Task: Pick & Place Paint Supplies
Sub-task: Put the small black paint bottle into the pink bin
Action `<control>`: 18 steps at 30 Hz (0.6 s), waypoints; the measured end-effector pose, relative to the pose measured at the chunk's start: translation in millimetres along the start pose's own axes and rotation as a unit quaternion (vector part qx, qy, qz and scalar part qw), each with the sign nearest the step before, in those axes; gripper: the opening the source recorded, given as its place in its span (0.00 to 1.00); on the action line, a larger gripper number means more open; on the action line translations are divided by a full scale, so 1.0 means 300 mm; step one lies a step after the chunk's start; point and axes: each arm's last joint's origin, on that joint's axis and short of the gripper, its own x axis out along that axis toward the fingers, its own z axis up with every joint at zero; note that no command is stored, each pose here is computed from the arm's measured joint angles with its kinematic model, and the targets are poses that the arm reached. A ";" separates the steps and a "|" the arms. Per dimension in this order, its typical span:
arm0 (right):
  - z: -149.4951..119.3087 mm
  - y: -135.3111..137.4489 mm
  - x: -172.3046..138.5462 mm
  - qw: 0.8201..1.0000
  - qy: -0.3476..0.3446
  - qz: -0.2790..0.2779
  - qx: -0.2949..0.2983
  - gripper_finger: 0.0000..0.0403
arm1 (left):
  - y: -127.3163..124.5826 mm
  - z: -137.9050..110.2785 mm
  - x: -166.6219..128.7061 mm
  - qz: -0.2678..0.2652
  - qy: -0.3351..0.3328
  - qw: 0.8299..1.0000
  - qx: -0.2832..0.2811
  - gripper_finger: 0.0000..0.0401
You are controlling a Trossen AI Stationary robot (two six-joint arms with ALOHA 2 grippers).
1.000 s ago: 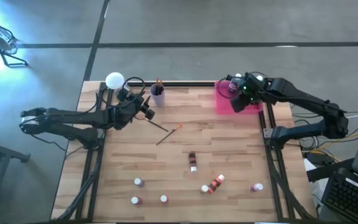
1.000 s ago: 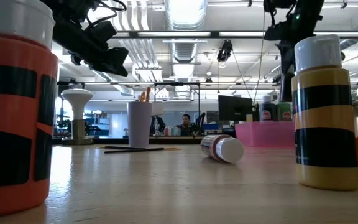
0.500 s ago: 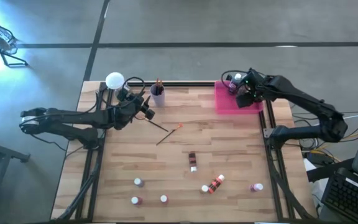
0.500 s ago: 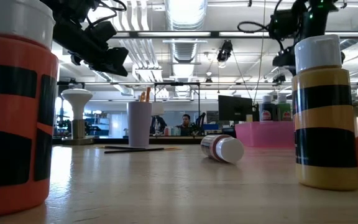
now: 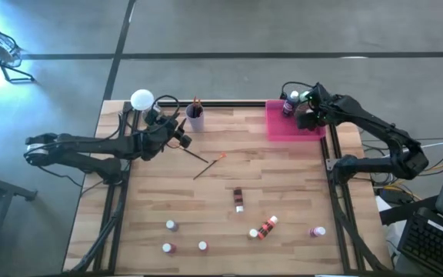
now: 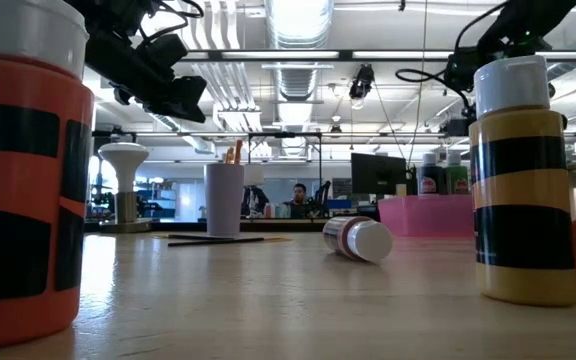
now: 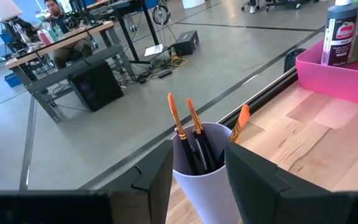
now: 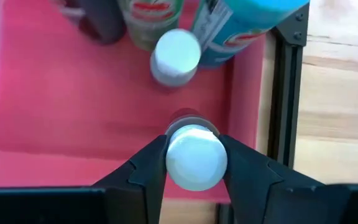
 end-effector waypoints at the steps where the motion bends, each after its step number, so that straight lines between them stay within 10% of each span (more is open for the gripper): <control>1: 0.004 -0.005 0.009 1.000 -0.004 0.000 0.007 0.34 | 0.000 0.000 0.000 0.000 0.000 1.000 0.000 0.38; 18: 0.028 -0.023 0.036 0.989 -0.037 -0.003 0.140 0.33 | 0.000 -0.001 0.000 0.000 0.001 1.000 0.001 0.38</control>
